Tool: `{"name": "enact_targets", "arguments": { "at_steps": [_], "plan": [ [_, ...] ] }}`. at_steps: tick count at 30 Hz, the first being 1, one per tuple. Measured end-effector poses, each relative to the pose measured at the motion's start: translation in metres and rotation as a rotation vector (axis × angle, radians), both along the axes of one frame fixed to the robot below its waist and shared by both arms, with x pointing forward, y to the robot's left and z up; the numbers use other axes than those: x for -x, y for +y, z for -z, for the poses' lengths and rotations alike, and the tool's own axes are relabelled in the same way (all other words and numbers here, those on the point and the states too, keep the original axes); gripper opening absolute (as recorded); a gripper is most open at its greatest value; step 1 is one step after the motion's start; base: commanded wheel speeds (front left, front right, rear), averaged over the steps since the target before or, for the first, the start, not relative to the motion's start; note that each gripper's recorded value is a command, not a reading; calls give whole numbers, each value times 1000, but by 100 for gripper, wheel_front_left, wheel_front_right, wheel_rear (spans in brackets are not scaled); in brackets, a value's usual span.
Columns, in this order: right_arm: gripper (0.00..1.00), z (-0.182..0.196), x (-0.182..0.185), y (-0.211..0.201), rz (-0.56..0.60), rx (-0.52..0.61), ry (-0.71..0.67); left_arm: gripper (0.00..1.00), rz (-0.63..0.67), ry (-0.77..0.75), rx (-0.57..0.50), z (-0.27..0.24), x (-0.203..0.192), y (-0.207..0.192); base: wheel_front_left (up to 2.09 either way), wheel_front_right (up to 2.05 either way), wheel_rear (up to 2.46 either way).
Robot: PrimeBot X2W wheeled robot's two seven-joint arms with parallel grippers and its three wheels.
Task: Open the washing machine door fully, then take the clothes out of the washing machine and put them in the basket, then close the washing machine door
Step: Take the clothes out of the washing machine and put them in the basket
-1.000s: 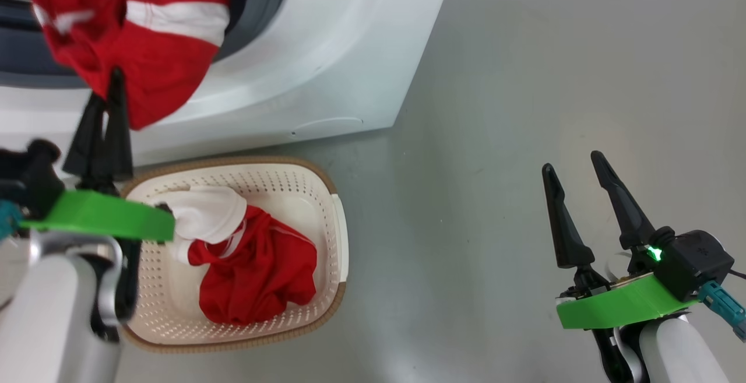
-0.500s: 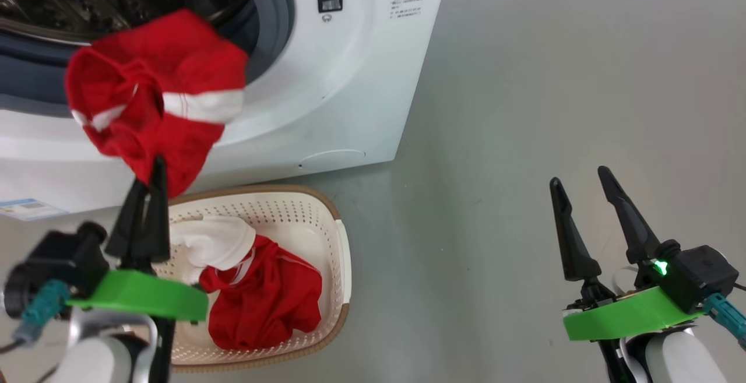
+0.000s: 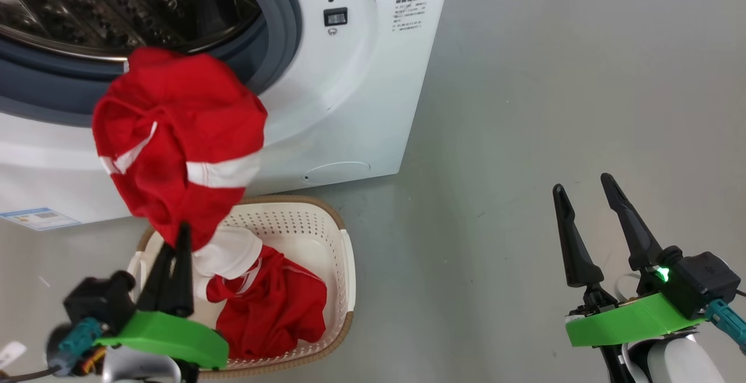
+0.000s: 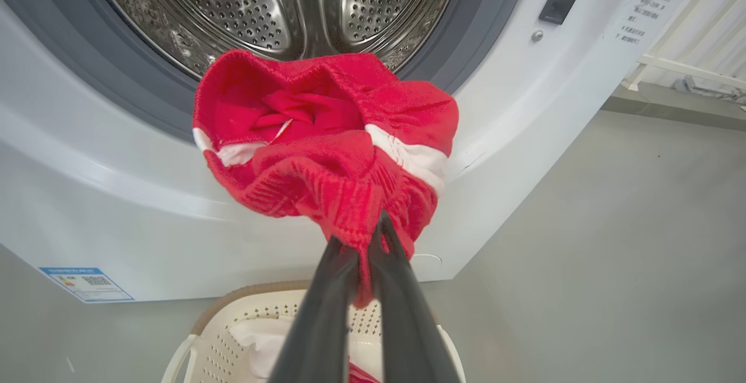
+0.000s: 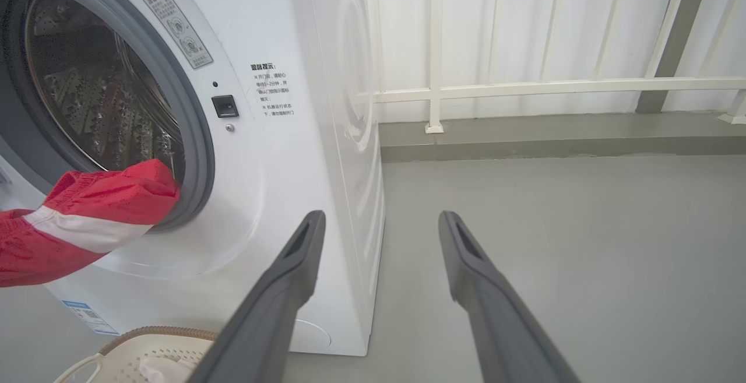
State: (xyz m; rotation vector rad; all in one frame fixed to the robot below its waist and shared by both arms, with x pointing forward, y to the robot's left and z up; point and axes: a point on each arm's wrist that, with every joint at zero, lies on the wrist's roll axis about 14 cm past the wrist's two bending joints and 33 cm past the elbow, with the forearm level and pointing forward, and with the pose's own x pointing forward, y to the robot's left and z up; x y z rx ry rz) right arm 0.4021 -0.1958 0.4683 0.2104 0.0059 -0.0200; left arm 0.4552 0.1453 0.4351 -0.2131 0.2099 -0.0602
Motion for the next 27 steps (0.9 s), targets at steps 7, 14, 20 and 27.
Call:
{"name": "enact_targets", "arguments": {
  "at_steps": [7, 14, 20, 27],
  "plan": [
    [100, -3, 0, -1, 2, 1, -9, 0, -11, 122, 38, 37, 18, -3, 0, 0, 0],
    [100, 0, 0, -2, 4, 2, 0, 0, -5, 278, 59, 85, 40, -9, 0, 0, 0],
    [100, 5, -1, -3, 8, 4, 14, 0, 15, 402, 60, 124, 55, -17, 0, 0, 0],
    [100, 14, -3, -1, 3, 3, 37, 0, 14, 487, 60, 153, 54, -19, 0, 0, 0]
  ]
}}
